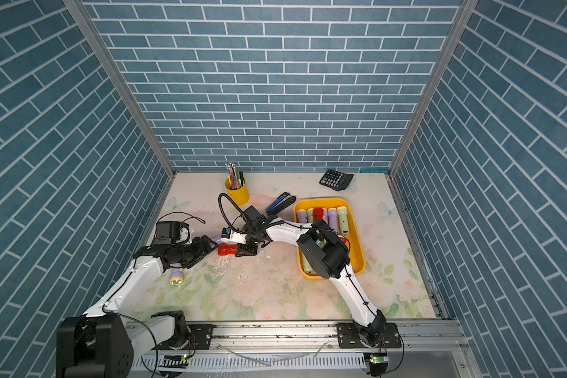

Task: Put the flashlights into the storage boxes
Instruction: Pick up the flashlight from the center of the board, then adjust the flashlight in the storage box.

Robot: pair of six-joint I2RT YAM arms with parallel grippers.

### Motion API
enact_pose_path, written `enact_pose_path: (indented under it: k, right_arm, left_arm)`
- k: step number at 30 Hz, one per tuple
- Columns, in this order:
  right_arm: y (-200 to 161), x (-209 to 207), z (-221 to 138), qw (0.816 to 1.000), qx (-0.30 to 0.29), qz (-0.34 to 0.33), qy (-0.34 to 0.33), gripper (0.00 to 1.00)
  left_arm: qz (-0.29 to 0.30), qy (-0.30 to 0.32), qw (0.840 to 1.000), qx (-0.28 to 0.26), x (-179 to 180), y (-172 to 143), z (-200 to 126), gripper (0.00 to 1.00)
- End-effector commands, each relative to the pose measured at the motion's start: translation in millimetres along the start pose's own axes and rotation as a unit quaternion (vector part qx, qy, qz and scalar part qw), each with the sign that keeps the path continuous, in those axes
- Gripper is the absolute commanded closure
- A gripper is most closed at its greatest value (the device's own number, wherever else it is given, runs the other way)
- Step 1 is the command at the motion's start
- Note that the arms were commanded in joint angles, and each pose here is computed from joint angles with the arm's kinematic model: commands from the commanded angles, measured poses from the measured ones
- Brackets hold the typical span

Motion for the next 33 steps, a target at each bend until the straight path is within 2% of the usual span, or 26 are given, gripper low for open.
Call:
enact_pose_path:
  k: [1,9,13,18,24,33]
  right_arm:
    - [28.7,13.6,-41.0,0.998,-0.051,-0.040,-0.021,0.74]
    - [-0.1,45.1,-89.1,0.998,-0.052,0.006,-0.043,0.75]
    - [-22.4,54.0,-118.5,0.993,-0.063,0.072,-0.065,0.75]
    - [-51.7,60.2,-154.9,0.975,-0.085,0.172,-0.109,0.77]
    - [-89.0,71.5,-193.0,0.937,-0.120,0.272,-0.183,0.77]
    - [-137.1,74.1,-233.0,0.844,-0.170,0.447,-0.242,0.80]
  left_arm:
    - [0.011,0.005,1.000,-0.007,-1.6,0.2,-8.6,0.23]
    - [0.018,-0.028,0.999,-0.020,-8.2,-2.5,-9.8,0.25]
    - [0.037,-0.033,0.998,-0.027,-19.2,-5.1,-4.3,0.26]
    - [0.076,-0.043,0.996,-0.020,-43.6,-10.6,8.1,0.26]
    - [0.134,-0.050,0.990,-0.006,-80.5,-19.9,29.0,0.26]
    - [0.204,-0.084,0.975,0.031,-141.9,-41.0,75.3,0.27]
Point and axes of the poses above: each gripper's point midway between its finger pads, its own z axis out along the fingers, its own x axis along the line the jaws close on, y = z × x, the point moved 9 cm from there along -z, back along the fingers
